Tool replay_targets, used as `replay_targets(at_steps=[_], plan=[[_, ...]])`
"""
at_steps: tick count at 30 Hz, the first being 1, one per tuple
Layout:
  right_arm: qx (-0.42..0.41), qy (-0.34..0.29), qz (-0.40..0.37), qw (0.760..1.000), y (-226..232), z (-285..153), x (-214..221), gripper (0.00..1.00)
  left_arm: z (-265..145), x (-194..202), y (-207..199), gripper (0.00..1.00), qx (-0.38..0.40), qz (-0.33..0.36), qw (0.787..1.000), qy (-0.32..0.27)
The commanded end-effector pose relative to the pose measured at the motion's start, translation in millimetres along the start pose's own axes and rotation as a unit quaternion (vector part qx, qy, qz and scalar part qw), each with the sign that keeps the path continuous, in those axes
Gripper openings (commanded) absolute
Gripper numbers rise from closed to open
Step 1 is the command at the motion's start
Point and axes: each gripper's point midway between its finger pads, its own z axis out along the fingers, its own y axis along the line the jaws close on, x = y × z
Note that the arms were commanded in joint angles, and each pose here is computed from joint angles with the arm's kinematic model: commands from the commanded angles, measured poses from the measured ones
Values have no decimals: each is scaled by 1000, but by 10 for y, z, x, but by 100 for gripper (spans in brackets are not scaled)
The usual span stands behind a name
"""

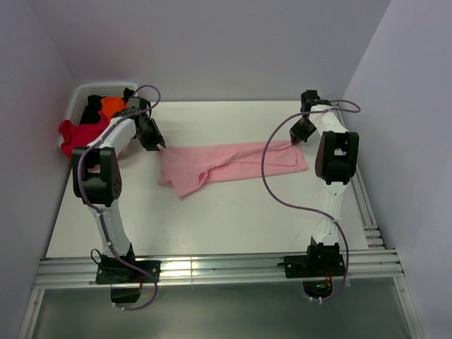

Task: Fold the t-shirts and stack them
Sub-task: Fold the other side of the tshirt into a rectangle

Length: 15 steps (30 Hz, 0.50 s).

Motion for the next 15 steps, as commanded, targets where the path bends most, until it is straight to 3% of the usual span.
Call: replay_targets(at_steps=[1, 6, 15], plan=[[-4, -11, -2, 1000, 63, -26, -97, 1, -202, -24, -160, 39, 21, 9, 1000, -22], [-3, -10, 0, 1000, 62, -30, -95, 1, -130, 53, -37, 42, -3, 14, 1000, -24], [2, -15, -5, 1000, 42, -79, -131, 0, -63, 161, 61, 38, -14, 12, 1000, -23]])
